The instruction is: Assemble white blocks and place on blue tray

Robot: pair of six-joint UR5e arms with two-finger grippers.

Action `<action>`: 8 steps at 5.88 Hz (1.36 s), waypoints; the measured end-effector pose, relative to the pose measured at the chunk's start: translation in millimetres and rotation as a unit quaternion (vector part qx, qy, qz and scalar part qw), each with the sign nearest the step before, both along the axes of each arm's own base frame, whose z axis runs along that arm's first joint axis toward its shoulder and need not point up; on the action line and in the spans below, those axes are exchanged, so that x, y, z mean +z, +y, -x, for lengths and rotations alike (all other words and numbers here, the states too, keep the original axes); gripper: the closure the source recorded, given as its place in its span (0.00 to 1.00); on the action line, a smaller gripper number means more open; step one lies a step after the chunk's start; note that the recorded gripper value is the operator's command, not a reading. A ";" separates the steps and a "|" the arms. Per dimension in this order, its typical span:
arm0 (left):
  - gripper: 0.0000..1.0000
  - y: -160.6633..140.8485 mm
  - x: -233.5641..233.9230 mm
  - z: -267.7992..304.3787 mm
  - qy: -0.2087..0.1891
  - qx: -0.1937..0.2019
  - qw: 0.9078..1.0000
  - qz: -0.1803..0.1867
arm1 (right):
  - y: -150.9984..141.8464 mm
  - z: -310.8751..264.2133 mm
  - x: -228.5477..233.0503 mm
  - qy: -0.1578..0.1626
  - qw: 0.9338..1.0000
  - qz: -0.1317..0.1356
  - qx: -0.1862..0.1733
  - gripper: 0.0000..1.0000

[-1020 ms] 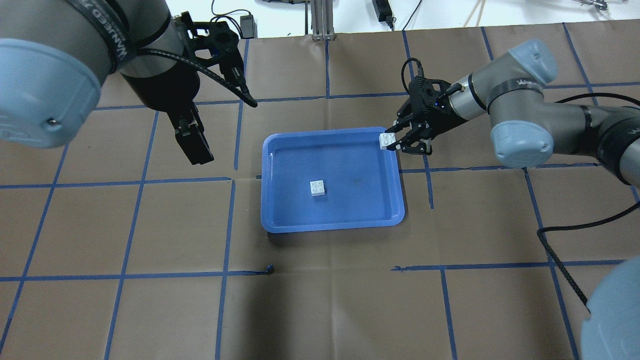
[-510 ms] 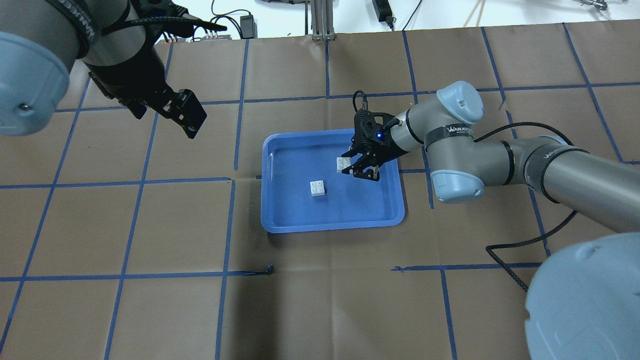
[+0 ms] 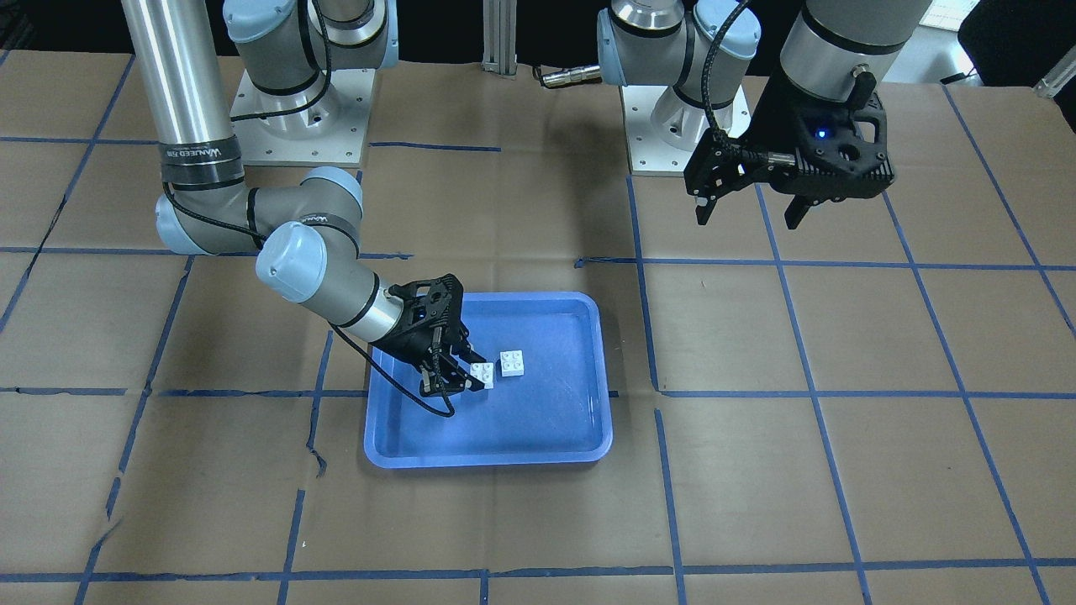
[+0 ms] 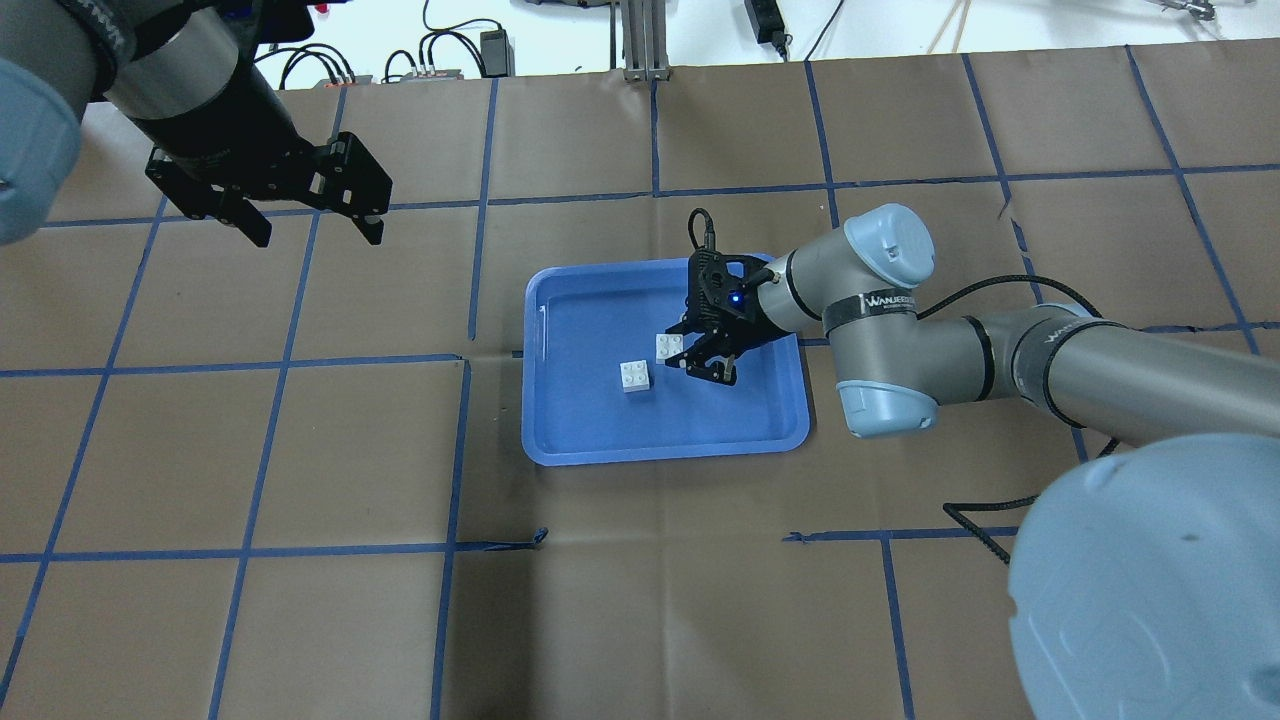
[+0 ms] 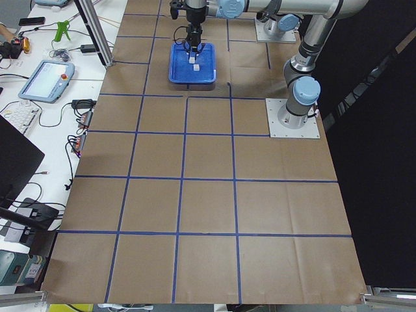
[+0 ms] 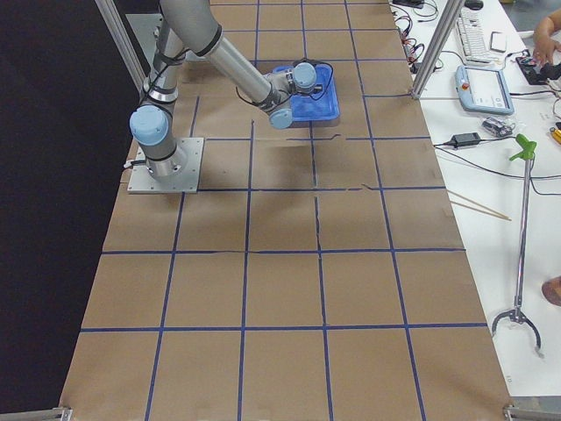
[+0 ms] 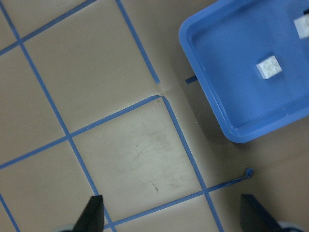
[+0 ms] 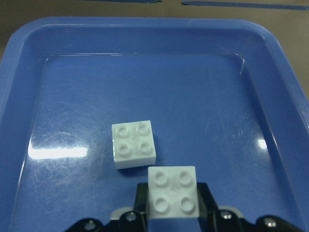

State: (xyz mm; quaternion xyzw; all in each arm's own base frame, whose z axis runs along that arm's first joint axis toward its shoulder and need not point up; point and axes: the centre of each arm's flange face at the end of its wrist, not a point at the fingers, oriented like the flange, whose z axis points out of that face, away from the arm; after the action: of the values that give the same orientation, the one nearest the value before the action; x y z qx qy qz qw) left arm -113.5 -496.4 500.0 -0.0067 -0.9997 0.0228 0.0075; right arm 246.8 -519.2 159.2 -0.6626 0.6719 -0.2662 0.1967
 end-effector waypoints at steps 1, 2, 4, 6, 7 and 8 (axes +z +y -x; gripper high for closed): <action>0.01 0.4 2.1 -9.1 0.002 0.009 1.000 0.000 | 2.3 -4.6 -1.9 -0.001 1.000 -0.006 -0.004 0.69; 0.01 1.1 6.1 -18.6 0.004 0.019 1.000 0.001 | 5.5 -10.5 -2.6 0.000 1.000 -0.010 -0.003 0.69; 0.01 -7.2 12.2 -25.3 0.004 0.027 0.999 0.019 | 8.1 -14.3 -3.5 0.000 1.000 -0.014 -0.004 0.69; 0.01 -25.2 12.3 -19.9 0.003 0.035 0.998 0.058 | 10.6 -14.2 -3.8 0.000 1.000 -0.018 -0.006 0.69; 0.01 -26.1 11.5 -12.1 0.003 0.033 0.998 0.057 | 13.4 -13.8 -4.5 0.000 1.000 -0.021 -0.008 0.69; 0.01 -23.7 8.8 -6.8 0.000 0.032 0.998 0.046 | 15.1 -13.6 -4.7 -0.001 1.000 -0.020 -0.009 0.69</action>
State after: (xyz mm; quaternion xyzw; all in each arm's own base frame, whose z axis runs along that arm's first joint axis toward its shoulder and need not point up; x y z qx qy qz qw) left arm -106.7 -520.1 508.7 0.0247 -0.9973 0.0686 0.0068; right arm 260.5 -504.1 154.5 -0.6526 0.6826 -0.2547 0.2081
